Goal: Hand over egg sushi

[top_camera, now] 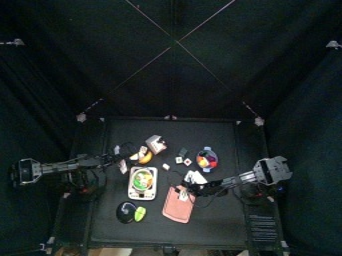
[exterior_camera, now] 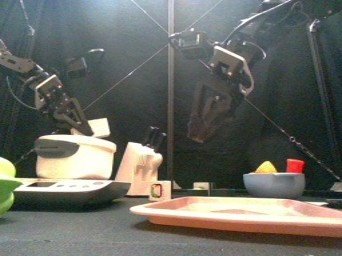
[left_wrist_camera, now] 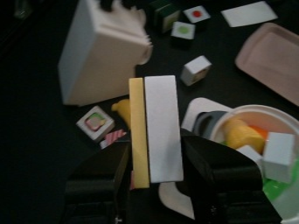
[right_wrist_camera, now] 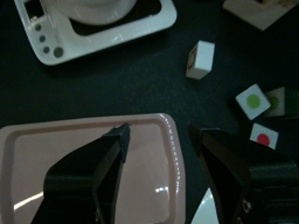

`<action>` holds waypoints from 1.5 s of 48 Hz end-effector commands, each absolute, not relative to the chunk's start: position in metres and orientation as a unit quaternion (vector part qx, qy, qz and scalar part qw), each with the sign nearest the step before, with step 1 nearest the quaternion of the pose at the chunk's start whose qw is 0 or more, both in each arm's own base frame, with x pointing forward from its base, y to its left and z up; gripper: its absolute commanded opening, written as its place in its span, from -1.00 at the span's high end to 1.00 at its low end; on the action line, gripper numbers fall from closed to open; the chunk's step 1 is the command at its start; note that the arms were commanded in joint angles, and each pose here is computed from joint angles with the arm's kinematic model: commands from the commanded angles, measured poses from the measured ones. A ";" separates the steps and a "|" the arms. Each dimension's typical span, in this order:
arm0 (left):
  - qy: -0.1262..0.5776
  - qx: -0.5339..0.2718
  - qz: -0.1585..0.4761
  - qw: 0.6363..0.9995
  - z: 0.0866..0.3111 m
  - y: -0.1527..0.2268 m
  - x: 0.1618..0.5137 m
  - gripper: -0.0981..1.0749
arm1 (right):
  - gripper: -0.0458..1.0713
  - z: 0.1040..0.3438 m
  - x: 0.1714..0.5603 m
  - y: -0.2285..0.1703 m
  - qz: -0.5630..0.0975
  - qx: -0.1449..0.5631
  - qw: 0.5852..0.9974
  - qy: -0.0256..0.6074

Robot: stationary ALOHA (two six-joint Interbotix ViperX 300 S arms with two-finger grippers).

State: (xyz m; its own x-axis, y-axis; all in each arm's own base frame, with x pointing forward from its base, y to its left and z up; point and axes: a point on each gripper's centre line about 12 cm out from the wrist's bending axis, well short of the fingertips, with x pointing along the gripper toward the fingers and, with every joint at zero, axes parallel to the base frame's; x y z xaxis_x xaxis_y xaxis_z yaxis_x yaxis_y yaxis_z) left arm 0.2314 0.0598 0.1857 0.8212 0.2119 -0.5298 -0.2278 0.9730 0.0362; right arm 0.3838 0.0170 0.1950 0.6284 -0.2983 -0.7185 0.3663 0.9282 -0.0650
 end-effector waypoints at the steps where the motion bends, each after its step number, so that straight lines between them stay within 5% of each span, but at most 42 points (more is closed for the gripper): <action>1: 0.235 0.019 0.066 0.970 0.206 0.039 0.248 0.00 | -0.67 0.228 0.386 0.017 -0.167 0.036 0.924 0.343; 21: 0.172 0.051 -0.020 0.984 0.220 -0.003 0.287 0.00 | -0.67 0.259 0.402 0.035 -0.122 -0.084 0.950 0.275; 45: 0.178 0.087 -0.053 0.979 0.210 -0.014 0.330 0.00 | -0.68 0.264 0.415 0.049 -0.092 -0.089 0.958 0.258; 72: 0.166 0.091 -0.069 0.979 0.214 -0.025 0.336 0.00 | -0.68 0.259 0.414 0.043 -0.141 -0.121 0.943 0.276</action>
State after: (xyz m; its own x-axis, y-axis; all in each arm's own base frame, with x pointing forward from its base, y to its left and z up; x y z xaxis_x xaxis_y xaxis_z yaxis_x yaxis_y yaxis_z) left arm 0.3293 -0.0231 0.2012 0.9196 -0.0981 -0.3805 0.1659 0.9747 0.1497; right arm 0.4145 0.0450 0.2428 0.7909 -0.3260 -0.5178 0.1800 0.9328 -0.3123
